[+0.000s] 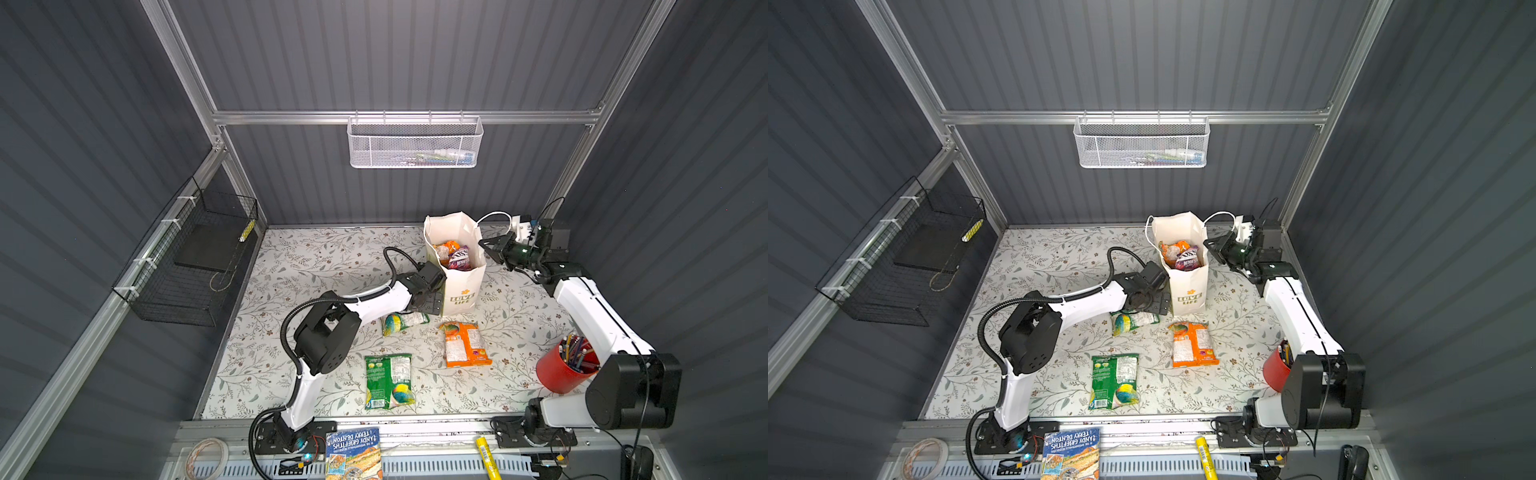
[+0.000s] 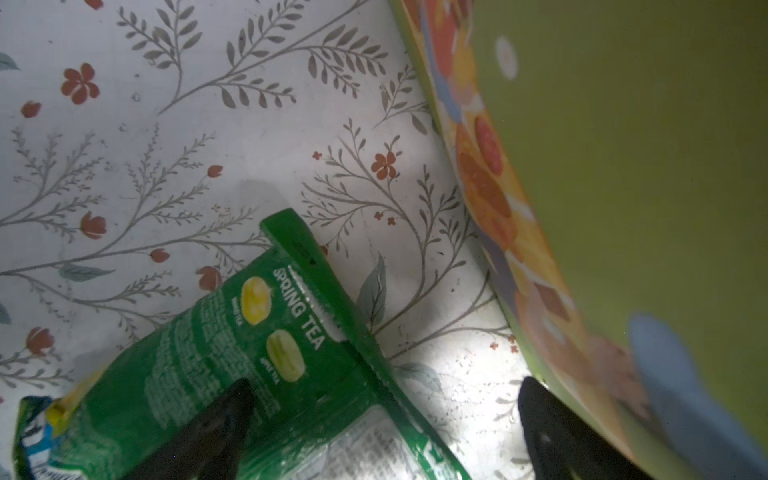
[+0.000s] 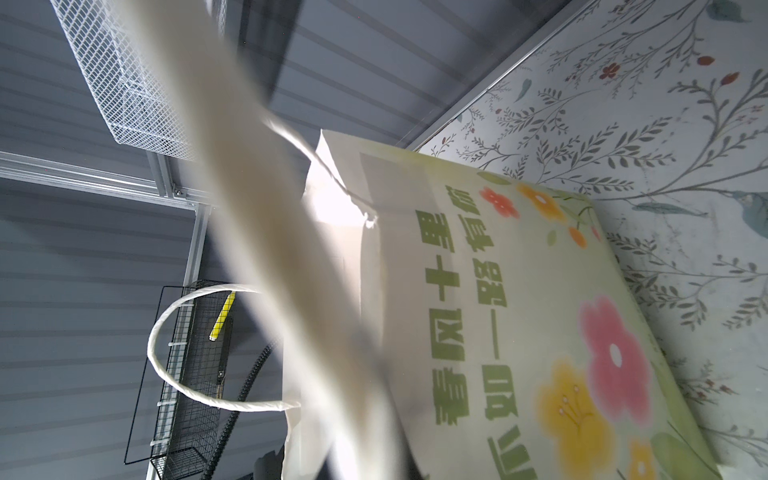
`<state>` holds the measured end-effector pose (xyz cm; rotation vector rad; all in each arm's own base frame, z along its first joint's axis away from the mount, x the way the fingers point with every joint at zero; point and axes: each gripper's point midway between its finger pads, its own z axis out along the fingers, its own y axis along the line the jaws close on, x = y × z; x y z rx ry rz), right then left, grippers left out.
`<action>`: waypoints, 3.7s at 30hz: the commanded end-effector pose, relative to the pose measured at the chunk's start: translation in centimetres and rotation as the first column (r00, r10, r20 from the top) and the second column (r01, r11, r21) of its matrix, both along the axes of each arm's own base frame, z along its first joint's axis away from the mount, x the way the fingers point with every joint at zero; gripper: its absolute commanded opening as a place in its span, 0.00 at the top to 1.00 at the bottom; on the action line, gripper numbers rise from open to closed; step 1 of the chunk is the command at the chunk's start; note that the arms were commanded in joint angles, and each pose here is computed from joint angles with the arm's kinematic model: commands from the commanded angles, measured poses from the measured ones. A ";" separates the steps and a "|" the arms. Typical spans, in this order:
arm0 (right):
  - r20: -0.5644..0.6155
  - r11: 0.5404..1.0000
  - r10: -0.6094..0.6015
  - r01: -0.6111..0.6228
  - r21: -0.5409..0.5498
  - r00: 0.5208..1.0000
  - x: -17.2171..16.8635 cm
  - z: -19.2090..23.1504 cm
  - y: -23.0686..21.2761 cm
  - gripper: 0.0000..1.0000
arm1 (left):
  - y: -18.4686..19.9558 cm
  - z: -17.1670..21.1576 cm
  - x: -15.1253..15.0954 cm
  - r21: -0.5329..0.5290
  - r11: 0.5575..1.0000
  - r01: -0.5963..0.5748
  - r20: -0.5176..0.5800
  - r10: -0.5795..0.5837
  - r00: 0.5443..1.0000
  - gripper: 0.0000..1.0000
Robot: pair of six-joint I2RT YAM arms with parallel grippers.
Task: Place the snacks into the paper bag
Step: 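Lower the left gripper onto the green spring tea bag and grasp it, then lift the green bag and carry it over the paper bag opening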
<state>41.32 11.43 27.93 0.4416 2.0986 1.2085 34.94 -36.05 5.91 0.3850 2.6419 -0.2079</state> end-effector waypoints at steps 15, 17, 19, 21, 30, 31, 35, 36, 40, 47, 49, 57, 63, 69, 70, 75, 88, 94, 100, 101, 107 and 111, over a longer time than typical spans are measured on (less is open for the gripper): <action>0.131 0.999 0.034 -0.038 0.031 0.991 -0.4 3.8 0.6 1.00 | 5.2 -3.0 -0.9 0.278 0.956 -0.091 -0.041 0.107 0.993 0.00; 0.133 0.999 0.034 -0.039 0.032 0.991 -0.4 3.9 0.7 1.00 | 5.5 -3.6 -1.1 0.294 0.951 -0.099 -0.048 0.118 0.992 0.00; 0.133 0.999 0.037 -0.042 0.035 0.990 -0.5 4.0 0.7 1.00 | 5.9 -4.3 -1.4 0.306 0.946 -0.109 -0.053 0.131 0.990 0.00; 0.135 0.998 0.037 -0.042 0.035 0.990 -0.5 4.0 0.7 1.00 | 6.3 -4.9 -1.5 0.315 0.941 -0.120 -0.056 0.145 0.988 0.02; 0.141 0.998 0.036 -0.042 0.038 0.989 -0.6 4.3 0.7 1.00 | 6.7 -3.6 -1.6 0.301 0.939 -0.165 -0.015 0.177 0.984 0.40; 0.142 0.998 0.038 -0.044 0.038 0.989 -0.7 4.3 0.7 1.00 | 6.7 -3.2 -1.6 0.294 0.940 -0.173 -0.009 0.184 0.983 0.46; 0.143 0.998 0.040 -0.046 0.039 0.989 -0.7 4.4 0.8 1.00 | 6.6 -1.7 -1.7 0.275 0.941 -0.197 0.026 0.197 0.980 0.63; 0.141 0.998 0.038 -0.044 0.040 0.989 -0.7 4.3 0.7 1.00 | 6.5 -1.2 -1.7 0.261 0.944 -0.201 0.034 0.199 0.979 0.65; 0.143 0.998 0.044 -0.050 0.041 0.989 -0.8 4.4 0.8 1.00 | 5.8 0.8 -1.9 0.198 0.959 -0.205 0.063 0.196 0.978 0.73; 0.146 0.998 0.046 -0.053 0.045 0.988 -0.8 4.5 0.9 1.00 | 6.3 4.4 -2.0 0.107 0.963 -0.247 0.127 0.233 0.964 0.85; 0.149 0.998 0.043 -0.050 0.042 0.988 -0.8 4.6 0.8 1.00 | 6.5 5.1 -2.1 0.084 0.965 -0.249 0.135 0.237 0.962 0.86; 0.142 0.998 0.045 -0.052 0.047 0.989 -0.8 4.4 0.8 1.00 | 6.9 9.4 -3.0 -0.052 0.969 -0.243 0.164 0.248 0.955 0.87; 0.147 0.997 0.050 -0.058 0.049 0.988 -0.9 4.6 0.9 1.00 | 6.1 17.0 -3.8 -0.290 0.944 -0.159 0.232 0.230 0.945 0.88; 0.153 0.997 0.055 -0.063 0.052 0.987 -1.1 4.8 1.0 1.00 | 5.3 26.8 -4.3 -0.484 0.875 -0.022 0.347 0.215 0.913 0.89; 0.155 0.996 0.058 -0.067 0.053 0.986 -1.2 4.9 1.0 1.00 | 5.3 28.2 -4.4 -0.501 0.865 0.000 0.365 0.211 0.907 0.89; 0.157 0.996 0.063 -0.072 0.053 0.986 -1.3 5.0 1.1 1.00 | 4.5 33.6 -4.6 -0.576 0.811 0.096 0.433 0.204 0.878 0.90; 0.152 0.995 0.071 -0.080 0.052 0.986 -1.1 4.8 1.2 1.00 | -2.5 40.9 -3.8 -0.614 0.719 0.326 0.548 0.092 0.831 0.90; 0.152 0.995 0.073 -0.082 0.054 0.986 -1.1 4.9 1.2 1.00 | -6.6 39.8 -1.3 -0.568 0.750 0.339 0.552 0.042 0.833 0.89; 0.152 0.995 0.075 -0.084 0.056 0.986 -1.1 4.9 1.3 1.00 | -9.3 36.9 1.4 -0.519 0.795 0.314 0.543 0.022 0.840 0.89; 0.154 0.995 0.073 -0.082 0.054 0.985 -1.1 4.9 1.2 1.00 | -9.6 36.4 1.8 -0.508 0.805 0.307 0.543 0.022 0.839 0.88; 0.152 0.995 0.075 -0.084 0.056 0.985 -1.1 4.9 1.3 1.00 | -9.9 33.7 3.7 -0.442 0.863 0.244 0.539 0.039 0.841 0.88; 0.154 0.995 0.075 -0.085 0.058 0.985 -1.1 5.0 1.3 1.00 | -10.1 32.0 4.4 -0.410 0.884 0.225 0.532 0.032 0.846 0.88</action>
